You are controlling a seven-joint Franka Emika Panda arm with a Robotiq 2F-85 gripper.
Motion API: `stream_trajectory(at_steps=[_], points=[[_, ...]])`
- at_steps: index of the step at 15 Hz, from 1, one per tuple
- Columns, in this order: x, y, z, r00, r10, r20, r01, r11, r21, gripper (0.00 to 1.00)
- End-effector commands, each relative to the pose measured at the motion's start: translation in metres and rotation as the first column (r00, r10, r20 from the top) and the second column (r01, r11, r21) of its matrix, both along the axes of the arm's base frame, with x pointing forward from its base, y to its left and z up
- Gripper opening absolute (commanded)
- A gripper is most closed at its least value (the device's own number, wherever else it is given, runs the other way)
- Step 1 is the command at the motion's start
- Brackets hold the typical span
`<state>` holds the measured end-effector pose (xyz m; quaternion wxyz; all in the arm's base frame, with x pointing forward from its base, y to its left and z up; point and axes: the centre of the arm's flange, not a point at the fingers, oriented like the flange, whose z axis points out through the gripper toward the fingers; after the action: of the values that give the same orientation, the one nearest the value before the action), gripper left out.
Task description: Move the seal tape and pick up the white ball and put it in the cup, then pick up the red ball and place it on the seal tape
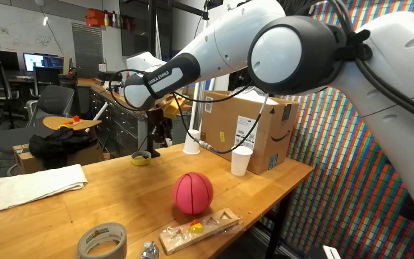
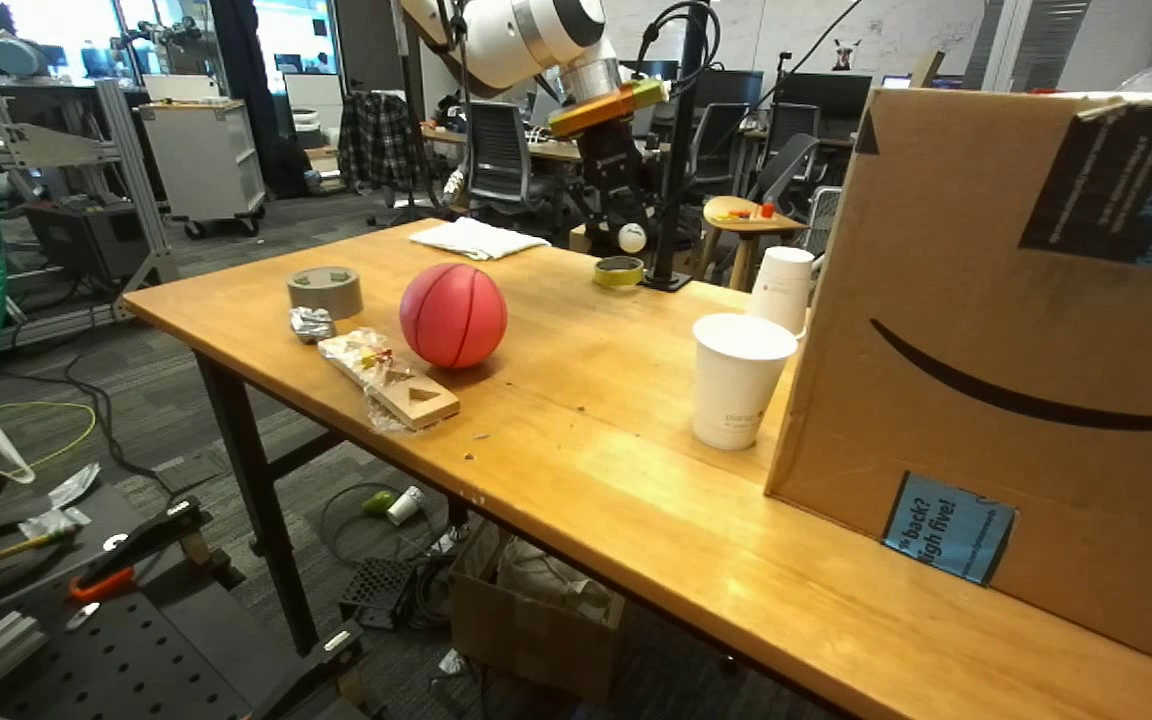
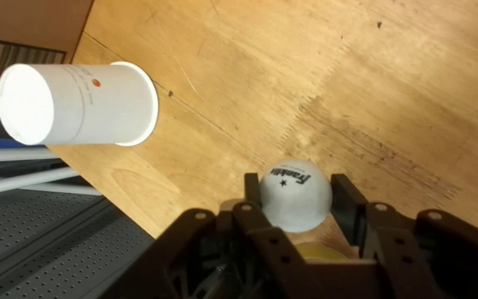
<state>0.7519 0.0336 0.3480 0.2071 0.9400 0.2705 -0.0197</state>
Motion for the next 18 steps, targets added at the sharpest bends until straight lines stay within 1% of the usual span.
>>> stream_trajectory(at_steps=[1, 6, 9, 11, 14, 18], points=[[-0.038, -0.026, 0.02, 0.999, 0.014, 0.035, -0.012, 0.999, -0.048, 0.22], [-0.065, -0.069, 0.032, 0.999, 0.05, -0.009, -0.051, 0.985, -0.163, 0.22], [-0.082, -0.093, 0.043, 0.997, 0.07, -0.032, -0.076, 0.967, -0.242, 0.22], [-0.091, -0.104, 0.056, 0.995, 0.087, -0.045, -0.097, 0.95, -0.296, 0.22], [-0.106, -0.109, 0.072, 0.99, 0.118, -0.074, -0.137, 0.915, -0.38, 0.22], [-0.13, -0.114, 0.078, 0.979, 0.144, -0.142, -0.194, 0.867, -0.459, 0.22]])
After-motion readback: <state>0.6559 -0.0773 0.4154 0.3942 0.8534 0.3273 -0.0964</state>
